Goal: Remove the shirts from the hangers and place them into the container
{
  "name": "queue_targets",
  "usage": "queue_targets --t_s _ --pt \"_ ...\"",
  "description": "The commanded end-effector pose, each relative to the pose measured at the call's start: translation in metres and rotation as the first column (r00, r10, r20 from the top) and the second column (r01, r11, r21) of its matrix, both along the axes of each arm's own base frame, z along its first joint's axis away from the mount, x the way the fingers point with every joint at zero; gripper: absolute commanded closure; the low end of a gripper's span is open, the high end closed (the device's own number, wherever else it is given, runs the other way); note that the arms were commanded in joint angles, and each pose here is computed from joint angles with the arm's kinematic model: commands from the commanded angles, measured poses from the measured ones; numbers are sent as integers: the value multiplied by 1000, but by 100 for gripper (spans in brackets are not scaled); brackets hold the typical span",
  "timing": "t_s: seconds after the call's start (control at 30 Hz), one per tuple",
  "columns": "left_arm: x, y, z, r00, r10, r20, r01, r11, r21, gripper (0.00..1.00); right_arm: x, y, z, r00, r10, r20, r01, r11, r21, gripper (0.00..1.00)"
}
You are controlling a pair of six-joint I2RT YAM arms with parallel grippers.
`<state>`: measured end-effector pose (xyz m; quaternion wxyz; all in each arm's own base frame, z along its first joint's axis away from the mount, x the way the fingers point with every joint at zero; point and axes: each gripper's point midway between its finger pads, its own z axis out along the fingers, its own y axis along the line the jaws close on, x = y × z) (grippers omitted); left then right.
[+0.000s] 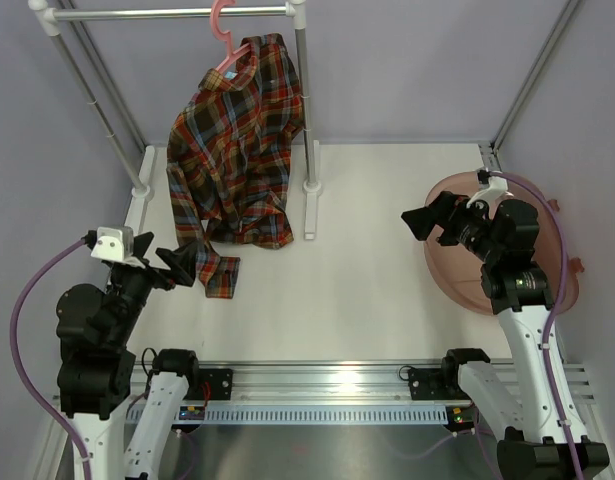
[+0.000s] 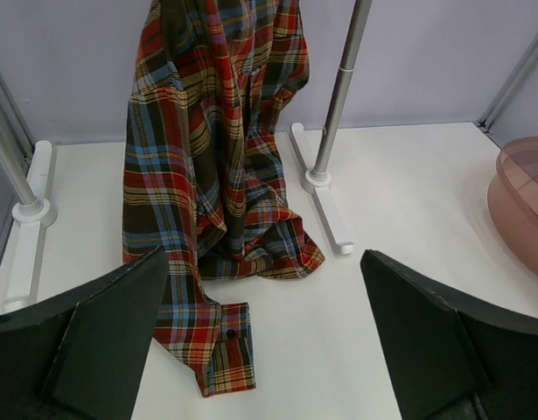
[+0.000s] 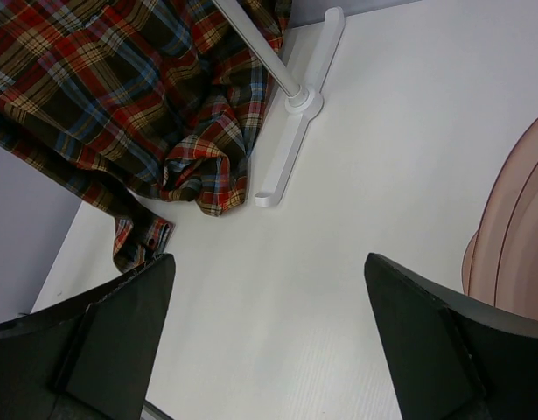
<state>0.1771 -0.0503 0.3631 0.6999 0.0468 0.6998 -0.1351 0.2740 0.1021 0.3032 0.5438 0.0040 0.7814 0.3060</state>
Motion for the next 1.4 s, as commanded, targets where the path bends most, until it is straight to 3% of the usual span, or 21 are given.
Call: queue_targets --t_s 0.0,0.17,0.4,0.6,0.7,0.87,1.1,1.37 --pt "7 12 36 992 75 104 -73 997 -23 1 1 1 19 999 4 38 -4 1000 -1 1" --pt "16 8 87 980 55 192 -51 998 -24 1 3 4 21 1000 14 24 -15 1000 15 1" --pt "54 3 144 981 21 194 -29 999 38 1 19 -6 13 995 -79 -67 81 996 34 1" --pt "91 -9 188 973 -44 228 24 996 90 1 23 1 8 995 -45 -93 52 996 74 1" --pt "117 -15 188 974 -72 215 51 993 103 1 25 -2 11 994 -64 -86 70 995 65 1" --pt "150 -16 180 968 -64 242 43 995 91 1 17 13 19 997 34 -70 -28 995 91 1" --pt "205 -28 150 980 -122 156 104 988 118 1 14 14 22 998 40 -40 -37 996 77 4" --pt "241 -26 124 989 -102 109 89 989 120 1 11 19 22 997 72 -24 -70 995 77 7"
